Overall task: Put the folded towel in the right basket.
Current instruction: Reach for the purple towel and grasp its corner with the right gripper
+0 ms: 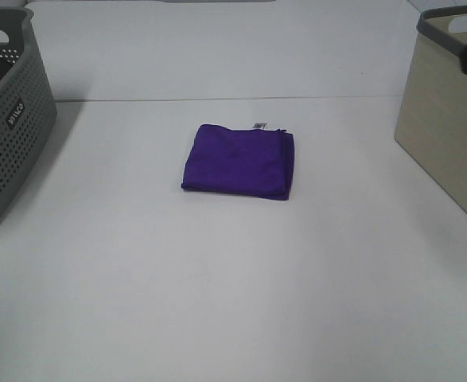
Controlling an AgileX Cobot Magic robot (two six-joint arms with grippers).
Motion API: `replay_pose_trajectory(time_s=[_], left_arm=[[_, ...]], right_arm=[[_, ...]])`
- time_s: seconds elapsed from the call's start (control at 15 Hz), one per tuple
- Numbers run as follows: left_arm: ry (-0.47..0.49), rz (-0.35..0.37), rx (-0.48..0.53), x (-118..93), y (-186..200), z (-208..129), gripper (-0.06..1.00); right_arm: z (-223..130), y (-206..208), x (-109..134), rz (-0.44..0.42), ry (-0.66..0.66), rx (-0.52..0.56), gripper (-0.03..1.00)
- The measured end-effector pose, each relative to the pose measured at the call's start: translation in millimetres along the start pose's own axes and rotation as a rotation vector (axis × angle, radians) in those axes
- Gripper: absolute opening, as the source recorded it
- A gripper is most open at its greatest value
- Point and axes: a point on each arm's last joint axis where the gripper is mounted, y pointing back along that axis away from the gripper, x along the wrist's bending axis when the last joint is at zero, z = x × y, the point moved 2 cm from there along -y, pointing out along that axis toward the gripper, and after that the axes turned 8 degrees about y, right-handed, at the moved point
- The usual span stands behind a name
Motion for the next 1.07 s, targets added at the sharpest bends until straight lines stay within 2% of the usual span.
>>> replay_pose_trajectory(time_s=[0.07, 0.13, 0.4, 0.6, 0.87, 1.07], left_arm=[[0.000, 0.000, 0.000, 0, 0, 0, 0.99], [0.000, 0.000, 0.000, 0, 0, 0, 0.99], [0.000, 0.000, 0.000, 0, 0, 0, 0.99], [0.000, 0.000, 0.000, 0, 0, 0, 0.99], [0.000, 0.000, 0.000, 0, 0, 0, 0.99], [0.000, 0.000, 0.000, 0, 0, 0, 0.99]], right_arm=[[15, -21, -2, 0.050, -0.012, 0.007, 0.96], [35, -60, 2, 0.109, -0.002, 0.045, 0.96], [78, -173, 29, 0.200, 0.051, 0.157, 0.96], [90, -228, 20, 0.227, 0.029, 0.220, 0.96], [83, -295, -1, 0.218, -0.007, 0.299, 0.96], [73, -317, -22, 0.198, -0.045, 0.332, 0.95]])
